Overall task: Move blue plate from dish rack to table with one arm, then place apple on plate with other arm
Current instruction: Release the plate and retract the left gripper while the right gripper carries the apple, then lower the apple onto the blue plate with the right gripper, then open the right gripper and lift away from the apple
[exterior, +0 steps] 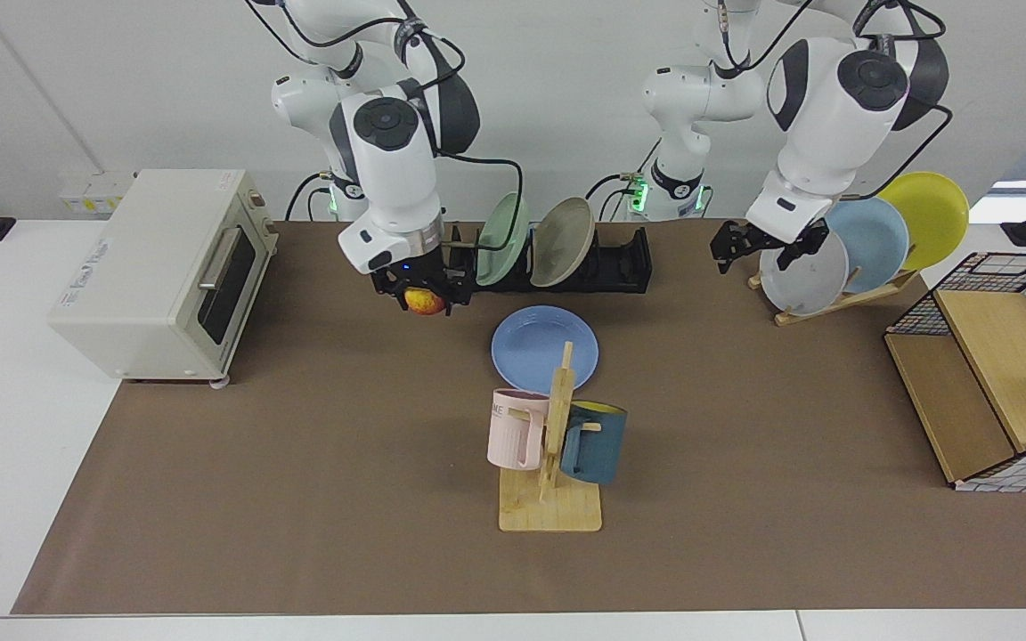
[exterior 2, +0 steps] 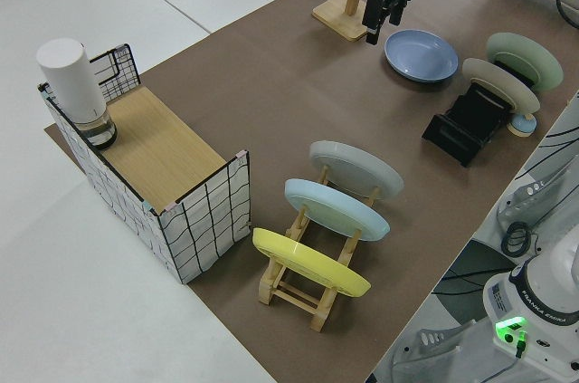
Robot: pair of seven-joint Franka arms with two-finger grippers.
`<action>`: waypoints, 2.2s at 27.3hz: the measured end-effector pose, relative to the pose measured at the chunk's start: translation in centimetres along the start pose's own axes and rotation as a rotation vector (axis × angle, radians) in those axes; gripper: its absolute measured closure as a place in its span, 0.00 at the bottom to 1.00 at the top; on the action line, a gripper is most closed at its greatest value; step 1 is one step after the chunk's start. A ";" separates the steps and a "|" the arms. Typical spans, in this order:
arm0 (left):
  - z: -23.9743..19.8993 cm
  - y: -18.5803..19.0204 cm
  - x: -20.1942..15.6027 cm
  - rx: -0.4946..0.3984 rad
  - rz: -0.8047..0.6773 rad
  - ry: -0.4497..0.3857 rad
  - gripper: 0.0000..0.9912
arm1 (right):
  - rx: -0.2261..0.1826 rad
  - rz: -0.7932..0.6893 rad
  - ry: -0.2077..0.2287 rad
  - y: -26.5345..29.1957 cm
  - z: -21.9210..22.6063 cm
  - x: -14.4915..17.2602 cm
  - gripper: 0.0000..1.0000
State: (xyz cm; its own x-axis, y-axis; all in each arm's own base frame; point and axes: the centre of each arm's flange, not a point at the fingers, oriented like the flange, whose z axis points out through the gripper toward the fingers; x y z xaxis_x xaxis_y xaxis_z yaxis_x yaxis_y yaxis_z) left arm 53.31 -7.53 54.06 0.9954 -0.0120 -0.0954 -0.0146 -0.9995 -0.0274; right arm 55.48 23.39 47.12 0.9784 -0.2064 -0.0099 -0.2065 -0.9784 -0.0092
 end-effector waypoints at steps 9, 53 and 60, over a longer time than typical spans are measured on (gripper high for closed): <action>-3.2 -4.7 -1.3 -0.017 -0.022 0.063 0.00 | 0.041 0.074 0.016 -7.1 3.8 -3.0 0.27; -3.7 -4.3 -0.7 -0.024 -0.013 0.122 0.00 | 0.050 0.165 0.000 -14.6 14.4 -5.9 0.00; -3.7 -4.3 -0.7 -0.024 -0.012 0.120 0.00 | 0.085 0.140 0.027 -9.7 6.8 -2.3 0.00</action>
State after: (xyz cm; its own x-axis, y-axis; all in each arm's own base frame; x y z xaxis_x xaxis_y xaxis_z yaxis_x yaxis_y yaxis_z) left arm 53.06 -3.36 57.87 0.9997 -0.0021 0.0249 -0.0020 -1.0000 -0.0044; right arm 55.12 33.39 40.48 0.9396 -0.3420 0.0103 -0.3396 -0.9358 -0.0940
